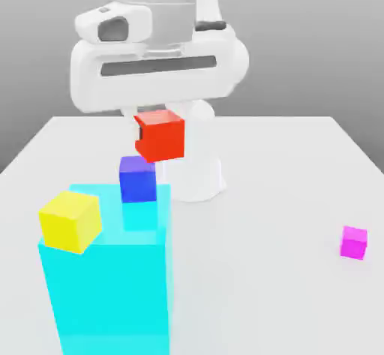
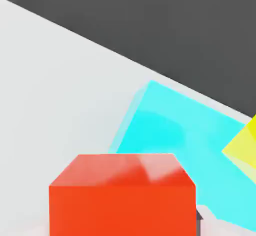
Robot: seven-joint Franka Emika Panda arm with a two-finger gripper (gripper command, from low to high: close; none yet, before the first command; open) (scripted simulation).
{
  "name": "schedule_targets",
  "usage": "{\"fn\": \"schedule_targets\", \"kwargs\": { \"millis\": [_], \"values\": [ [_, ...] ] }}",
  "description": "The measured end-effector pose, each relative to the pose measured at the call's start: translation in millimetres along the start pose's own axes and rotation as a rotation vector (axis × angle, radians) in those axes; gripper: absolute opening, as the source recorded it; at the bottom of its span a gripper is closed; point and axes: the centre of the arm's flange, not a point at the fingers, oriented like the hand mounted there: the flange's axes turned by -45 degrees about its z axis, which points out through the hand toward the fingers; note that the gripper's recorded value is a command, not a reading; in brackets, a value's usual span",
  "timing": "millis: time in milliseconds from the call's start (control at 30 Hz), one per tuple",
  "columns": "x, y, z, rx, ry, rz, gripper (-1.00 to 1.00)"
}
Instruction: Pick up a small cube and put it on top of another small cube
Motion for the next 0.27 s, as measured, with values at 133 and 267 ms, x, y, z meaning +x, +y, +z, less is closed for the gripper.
{"fn": "schedule_targets", "kwargs": {
  "millis": [133, 267],
  "values": [
    [-13, 5, 39, 0.010, 0.004, 0.018, -1.00],
    [-14, 5, 51, 0.010, 0.004, 0.019, 1.00]
  ]
}}
